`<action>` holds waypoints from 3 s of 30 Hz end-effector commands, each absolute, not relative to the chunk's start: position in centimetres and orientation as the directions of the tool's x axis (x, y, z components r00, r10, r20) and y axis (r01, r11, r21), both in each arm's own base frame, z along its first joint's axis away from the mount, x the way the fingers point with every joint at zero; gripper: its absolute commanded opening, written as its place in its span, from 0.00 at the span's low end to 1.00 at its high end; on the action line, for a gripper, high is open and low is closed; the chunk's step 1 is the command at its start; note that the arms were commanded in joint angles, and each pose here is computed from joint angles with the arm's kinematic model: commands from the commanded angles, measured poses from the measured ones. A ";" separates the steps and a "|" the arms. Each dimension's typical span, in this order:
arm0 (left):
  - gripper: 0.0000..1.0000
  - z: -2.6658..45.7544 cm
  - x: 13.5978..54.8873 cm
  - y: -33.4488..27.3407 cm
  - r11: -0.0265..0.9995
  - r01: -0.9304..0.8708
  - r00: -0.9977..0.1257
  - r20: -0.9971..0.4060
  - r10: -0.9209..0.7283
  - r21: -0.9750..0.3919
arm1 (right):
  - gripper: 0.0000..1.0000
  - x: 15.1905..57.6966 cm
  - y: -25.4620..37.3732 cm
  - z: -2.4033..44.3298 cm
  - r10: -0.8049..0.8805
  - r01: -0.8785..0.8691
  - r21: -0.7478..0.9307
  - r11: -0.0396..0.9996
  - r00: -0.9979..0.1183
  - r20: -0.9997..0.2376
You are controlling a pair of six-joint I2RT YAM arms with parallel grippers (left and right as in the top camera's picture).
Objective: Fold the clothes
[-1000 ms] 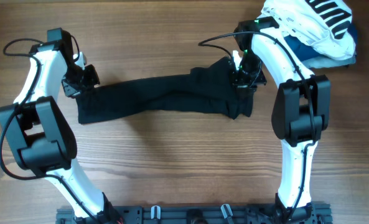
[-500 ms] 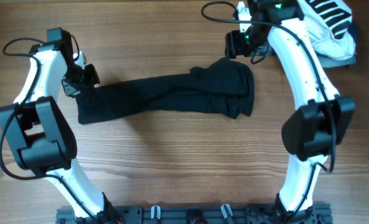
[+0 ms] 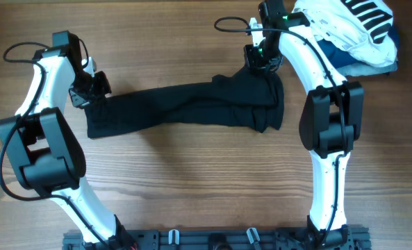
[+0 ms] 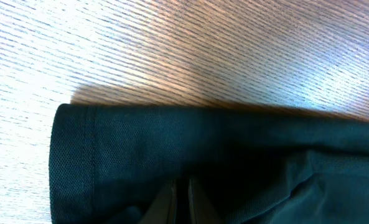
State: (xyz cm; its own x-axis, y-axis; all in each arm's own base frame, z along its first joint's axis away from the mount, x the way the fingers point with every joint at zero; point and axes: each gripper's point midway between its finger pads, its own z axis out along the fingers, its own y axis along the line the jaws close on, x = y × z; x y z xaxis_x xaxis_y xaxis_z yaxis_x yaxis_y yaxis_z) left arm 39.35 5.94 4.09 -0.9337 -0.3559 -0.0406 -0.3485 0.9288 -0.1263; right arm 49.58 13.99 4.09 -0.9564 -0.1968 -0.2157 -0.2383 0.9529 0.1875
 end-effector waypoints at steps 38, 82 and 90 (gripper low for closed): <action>0.04 16.7 51.7 9.3 0.936 -0.284 -0.754 -0.555 -0.352 -0.209 | 0.04 50.9 13.0 22.2 -0.230 -0.350 0.161 0.923 -0.835 -0.499; 1.00 8.0 44.1 8.4 0.944 -0.308 -0.901 -0.282 -0.330 -0.121 | 0.95 40.7 13.5 13.9 -0.271 -0.324 0.267 0.907 -0.938 -0.219; 0.99 6.1 43.0 8.1 0.941 -0.317 -0.920 -0.205 -0.335 -0.114 | 0.85 43.3 15.8 11.8 -0.377 -0.467 0.275 0.841 -0.869 -0.322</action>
